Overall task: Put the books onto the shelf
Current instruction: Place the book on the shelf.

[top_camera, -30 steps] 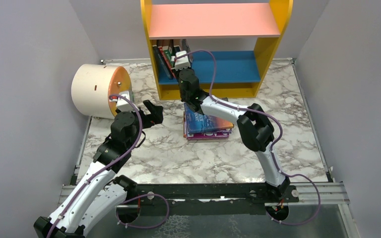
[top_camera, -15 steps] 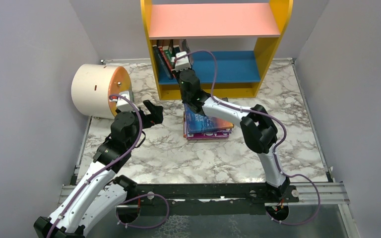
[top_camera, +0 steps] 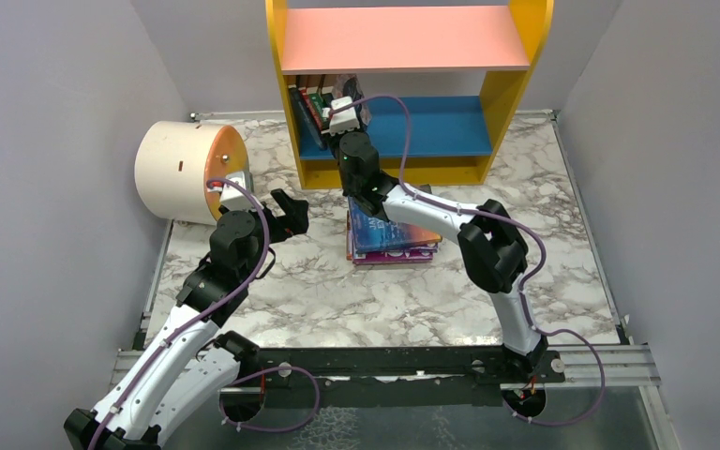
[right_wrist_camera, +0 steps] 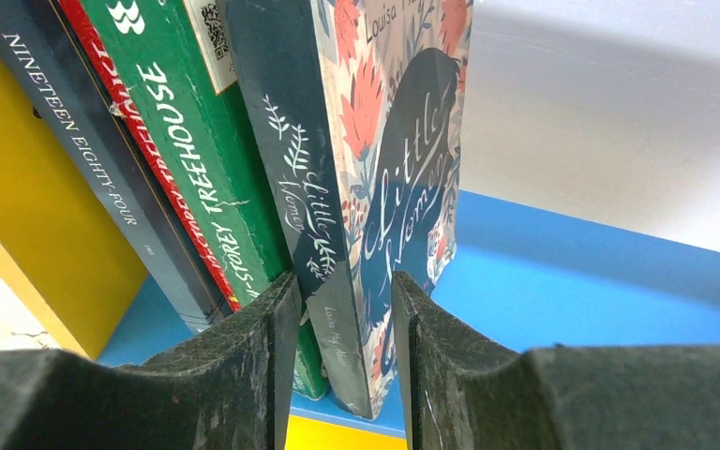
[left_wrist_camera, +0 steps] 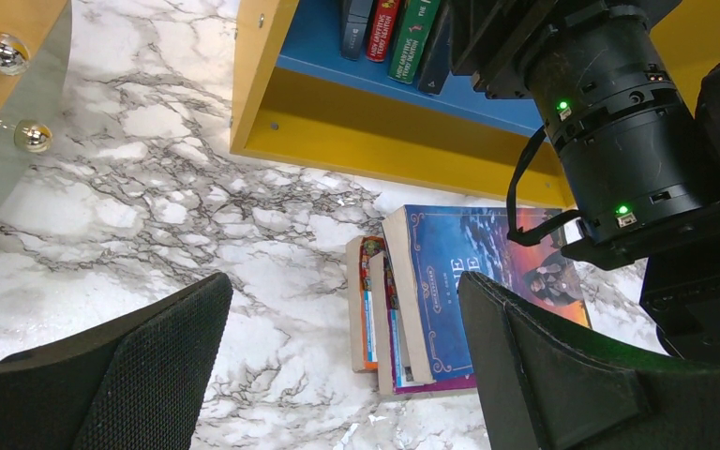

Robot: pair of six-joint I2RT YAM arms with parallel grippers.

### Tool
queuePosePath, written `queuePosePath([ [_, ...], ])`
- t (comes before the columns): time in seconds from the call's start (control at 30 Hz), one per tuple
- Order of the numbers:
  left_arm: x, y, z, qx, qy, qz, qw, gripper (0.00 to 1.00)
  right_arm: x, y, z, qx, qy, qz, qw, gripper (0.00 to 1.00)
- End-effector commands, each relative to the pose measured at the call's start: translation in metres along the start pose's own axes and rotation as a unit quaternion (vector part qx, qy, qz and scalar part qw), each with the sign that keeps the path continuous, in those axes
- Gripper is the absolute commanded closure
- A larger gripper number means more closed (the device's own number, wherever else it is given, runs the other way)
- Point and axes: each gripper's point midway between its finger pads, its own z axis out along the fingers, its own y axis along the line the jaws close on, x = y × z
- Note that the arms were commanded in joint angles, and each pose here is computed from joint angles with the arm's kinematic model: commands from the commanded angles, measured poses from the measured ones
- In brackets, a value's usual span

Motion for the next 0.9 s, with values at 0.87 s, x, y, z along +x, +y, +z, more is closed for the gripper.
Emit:
queuePosePath([
  [0.87, -0.002, -0.004, 0.009, 0.003, -0.006, -0.004, 1.000, 0.14, -0.040, -0.028, -0.068, -0.014, 0.012, 0.054, 0.998, 0.48],
])
